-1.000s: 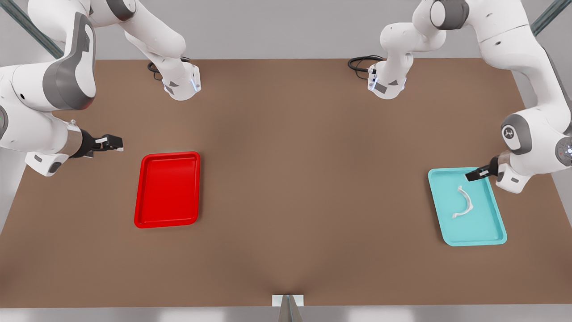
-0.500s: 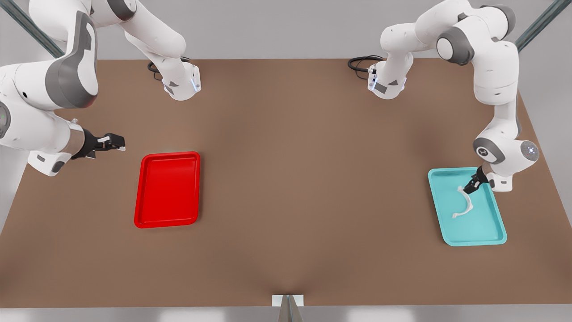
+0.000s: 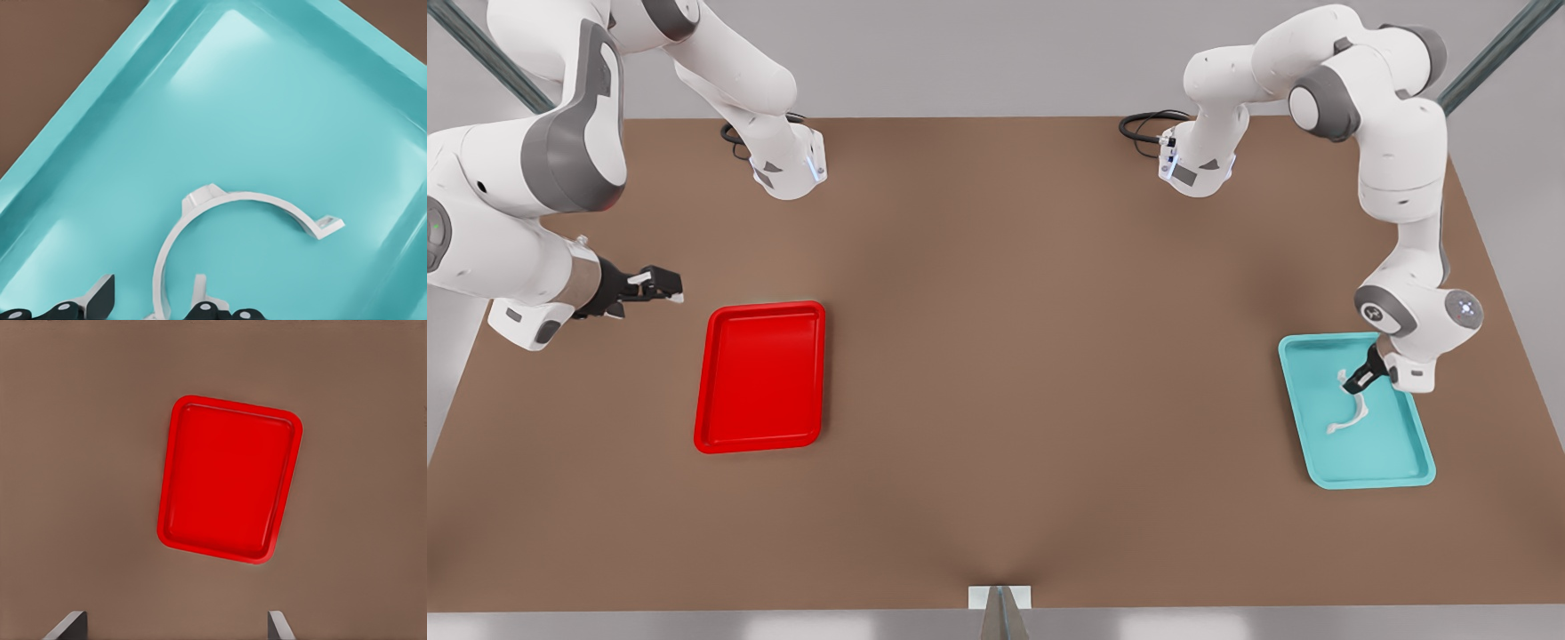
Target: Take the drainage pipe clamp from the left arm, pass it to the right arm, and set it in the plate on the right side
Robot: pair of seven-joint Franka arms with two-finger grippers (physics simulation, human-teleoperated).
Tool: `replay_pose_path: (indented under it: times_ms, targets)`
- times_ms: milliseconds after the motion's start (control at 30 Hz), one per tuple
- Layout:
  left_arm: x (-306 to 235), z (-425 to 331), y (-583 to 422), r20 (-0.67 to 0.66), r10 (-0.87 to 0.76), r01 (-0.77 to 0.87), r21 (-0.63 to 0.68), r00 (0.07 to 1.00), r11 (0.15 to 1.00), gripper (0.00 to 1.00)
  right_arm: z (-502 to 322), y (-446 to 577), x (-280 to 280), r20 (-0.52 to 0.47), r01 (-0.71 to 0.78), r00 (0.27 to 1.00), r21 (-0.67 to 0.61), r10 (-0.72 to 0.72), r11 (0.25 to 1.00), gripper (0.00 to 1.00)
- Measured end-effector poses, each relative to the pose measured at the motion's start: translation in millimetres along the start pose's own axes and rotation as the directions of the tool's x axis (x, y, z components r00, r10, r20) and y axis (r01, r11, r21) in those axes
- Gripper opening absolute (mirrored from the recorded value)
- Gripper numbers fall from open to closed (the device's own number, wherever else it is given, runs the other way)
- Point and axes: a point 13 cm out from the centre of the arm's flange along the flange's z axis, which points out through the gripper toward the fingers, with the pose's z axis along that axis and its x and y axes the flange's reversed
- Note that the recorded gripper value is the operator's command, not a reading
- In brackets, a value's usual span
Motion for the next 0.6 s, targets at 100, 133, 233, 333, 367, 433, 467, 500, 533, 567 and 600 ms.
replay_pose_path:
  times_ms: [100,133,233,333,367,433,467,500,533,567,600]
  targets:
    - [-1,4,0,0.003,0.008,-0.008,-0.004,1.0,1.0,0.56,0,0,-2,0.007,-0.002,1.0,0.0,0.002,1.0,1.0]
    - [-1,5,1,0.003,0.01,-0.01,-0.005,1.0,1.0,0.49,0,0,-3,0.009,-0.003,1.0,0.0,0.003,1.0,1.0]
    - [-1,6,1,0.004,0.017,-0.017,-0.007,1.0,1.0,0.32,1,0,-4,0.013,-0.005,1.0,-0.001,0.005,1.0,1.0]
    - [0,8,-1,0.002,0.024,-0.024,-0.007,1.0,1.0,0.27,1,1,-5,0.015,-0.006,1.0,-0.002,0.006,1.0,1.0]
    - [0,9,-1,0.003,0.027,-0.027,-0.007,1.0,1.0,0.22,1,1,-6,0.015,-0.007,1.0,-0.002,0.007,1.0,1.0]
    - [-1,9,-2,0.004,0.031,-0.03,-0.008,1.0,1.0,0.21,1,1,-6,0.016,-0.007,1.0,-0.003,0.007,1.0,1.0]
    - [-1,9,-3,0.005,0.032,-0.032,-0.008,0.999,0.999,0.21,1,1,-6,0.016,-0.008,1.0,-0.003,0.008,1.0,1.0]
    - [-1,8,-3,0.006,0.033,-0.033,-0.008,0.999,0.999,0.21,1,1,-6,0.016,-0.009,1.0,-0.003,0.009,1.0,1.0]
    - [-4,6,-5,0.011,0.036,-0.036,-0.007,0.999,0.999,0.21,1,1,-6,0.016,-0.009,1.0,-0.004,0.009,1.0,1.0]
    - [-7,2,-8,0.019,0.042,-0.041,-0.003,0.999,0.999,0.21,1,1,-7,0.017,-0.01,1.0,-0.004,0.01,1.0,1.0]
    - [-10,-3,-12,0.027,0.047,-0.047,0.0,0.999,0.999,0.21,1,1,-7,0.017,-0.01,1.0,-0.004,0.01,1.0,1.0]
